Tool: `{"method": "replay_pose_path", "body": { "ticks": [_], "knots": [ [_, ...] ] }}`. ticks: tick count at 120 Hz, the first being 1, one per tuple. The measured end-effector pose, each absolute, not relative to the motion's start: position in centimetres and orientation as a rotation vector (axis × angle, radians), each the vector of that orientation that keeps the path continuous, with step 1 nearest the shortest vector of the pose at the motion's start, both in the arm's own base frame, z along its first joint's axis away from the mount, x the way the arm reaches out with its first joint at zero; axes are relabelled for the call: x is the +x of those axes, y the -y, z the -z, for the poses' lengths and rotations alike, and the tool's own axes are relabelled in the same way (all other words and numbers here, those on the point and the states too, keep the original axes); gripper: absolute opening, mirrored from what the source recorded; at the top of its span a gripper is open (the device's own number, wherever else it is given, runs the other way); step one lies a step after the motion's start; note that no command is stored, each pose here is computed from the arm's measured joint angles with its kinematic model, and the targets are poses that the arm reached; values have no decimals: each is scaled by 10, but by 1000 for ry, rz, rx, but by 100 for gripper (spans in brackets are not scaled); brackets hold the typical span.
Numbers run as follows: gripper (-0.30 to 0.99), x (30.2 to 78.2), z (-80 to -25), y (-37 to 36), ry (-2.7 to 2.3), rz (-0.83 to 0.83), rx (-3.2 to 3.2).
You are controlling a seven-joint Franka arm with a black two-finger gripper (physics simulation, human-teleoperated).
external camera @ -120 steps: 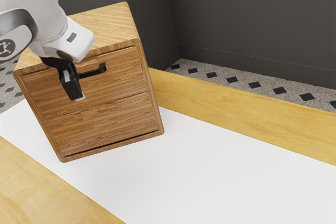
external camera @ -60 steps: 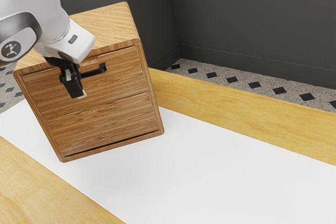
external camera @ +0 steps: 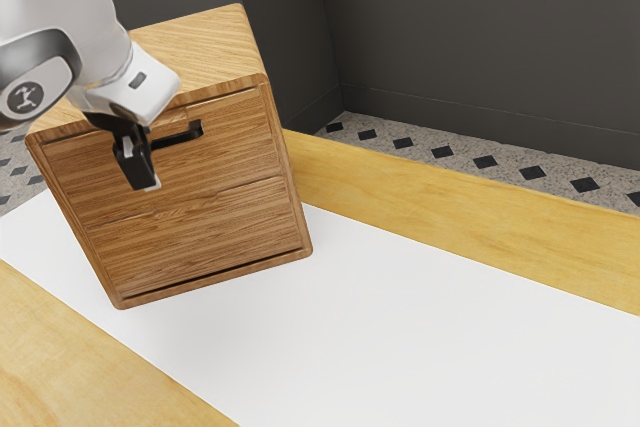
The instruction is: Pull the drawer handle with one arm to open the drawer
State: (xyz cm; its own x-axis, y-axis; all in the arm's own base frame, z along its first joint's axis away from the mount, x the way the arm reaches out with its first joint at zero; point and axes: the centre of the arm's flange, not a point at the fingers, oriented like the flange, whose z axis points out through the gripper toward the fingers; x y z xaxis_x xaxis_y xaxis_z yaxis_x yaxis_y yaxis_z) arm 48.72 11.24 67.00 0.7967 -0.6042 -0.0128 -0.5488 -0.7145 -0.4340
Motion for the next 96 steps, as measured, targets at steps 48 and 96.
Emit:
{"method": "replay_pose_path", "body": {
  "ticks": [48, 96],
  "knots": [
    [41, 488, -667, -114, -864, 181, -2577],
    [15, 488, -667, -108, -843, 188, -2601]
  ]
}}
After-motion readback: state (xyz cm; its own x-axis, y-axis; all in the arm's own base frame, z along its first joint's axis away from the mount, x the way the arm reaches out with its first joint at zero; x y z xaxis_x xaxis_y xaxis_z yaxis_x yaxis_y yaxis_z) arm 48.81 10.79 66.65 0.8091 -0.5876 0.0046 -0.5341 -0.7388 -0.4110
